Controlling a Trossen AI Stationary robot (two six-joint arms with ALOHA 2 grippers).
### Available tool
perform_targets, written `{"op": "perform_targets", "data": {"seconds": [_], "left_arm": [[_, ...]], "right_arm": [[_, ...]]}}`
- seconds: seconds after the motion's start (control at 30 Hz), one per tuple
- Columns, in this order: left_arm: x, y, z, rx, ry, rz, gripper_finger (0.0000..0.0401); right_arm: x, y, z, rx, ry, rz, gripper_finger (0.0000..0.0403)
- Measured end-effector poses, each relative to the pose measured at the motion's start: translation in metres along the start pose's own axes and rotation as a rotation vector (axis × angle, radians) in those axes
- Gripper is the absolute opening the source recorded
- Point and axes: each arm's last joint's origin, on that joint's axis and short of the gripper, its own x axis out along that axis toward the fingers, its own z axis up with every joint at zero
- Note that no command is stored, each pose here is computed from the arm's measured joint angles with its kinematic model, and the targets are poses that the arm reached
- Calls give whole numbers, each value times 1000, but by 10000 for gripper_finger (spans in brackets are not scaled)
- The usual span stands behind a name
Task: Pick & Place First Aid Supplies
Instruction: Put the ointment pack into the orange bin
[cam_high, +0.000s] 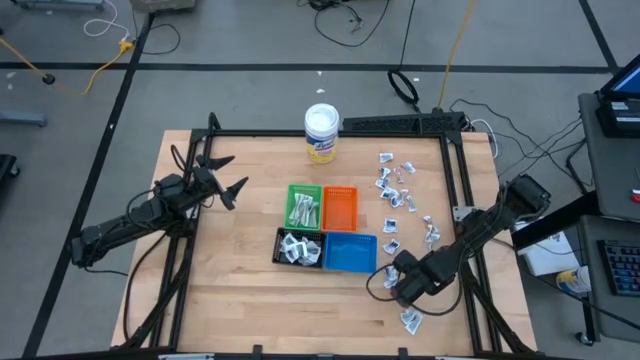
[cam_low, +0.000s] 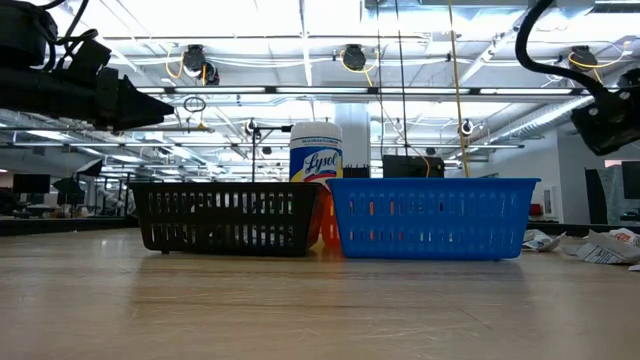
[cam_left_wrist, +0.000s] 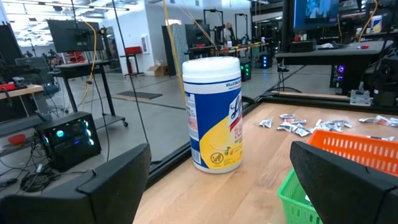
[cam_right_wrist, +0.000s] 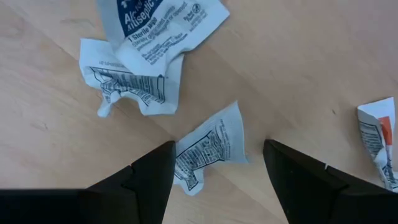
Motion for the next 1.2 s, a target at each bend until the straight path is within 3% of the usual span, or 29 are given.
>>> {"op": "perform_targets", "data": {"seconds": [0.23,0.57,0.73,0.9,1.2], "left_arm": [[0,0,0,0,0,0,392],[0,0,0,0,0,0,392],[0,0,0,0,0,0,392],[0,0,0,0,1,0,392],[0,0,0,0,1,0,392]], "right_arm": [[-1,-2,0,-28,-4,-9,180],[-8,-6,0,-84,-8,-11,10],[-38,-15,-2,-160,-18,37,3],[-72,-25,-2,-297,-88,210,2],[-123,-40,3,-465,-480,462,1]]}}
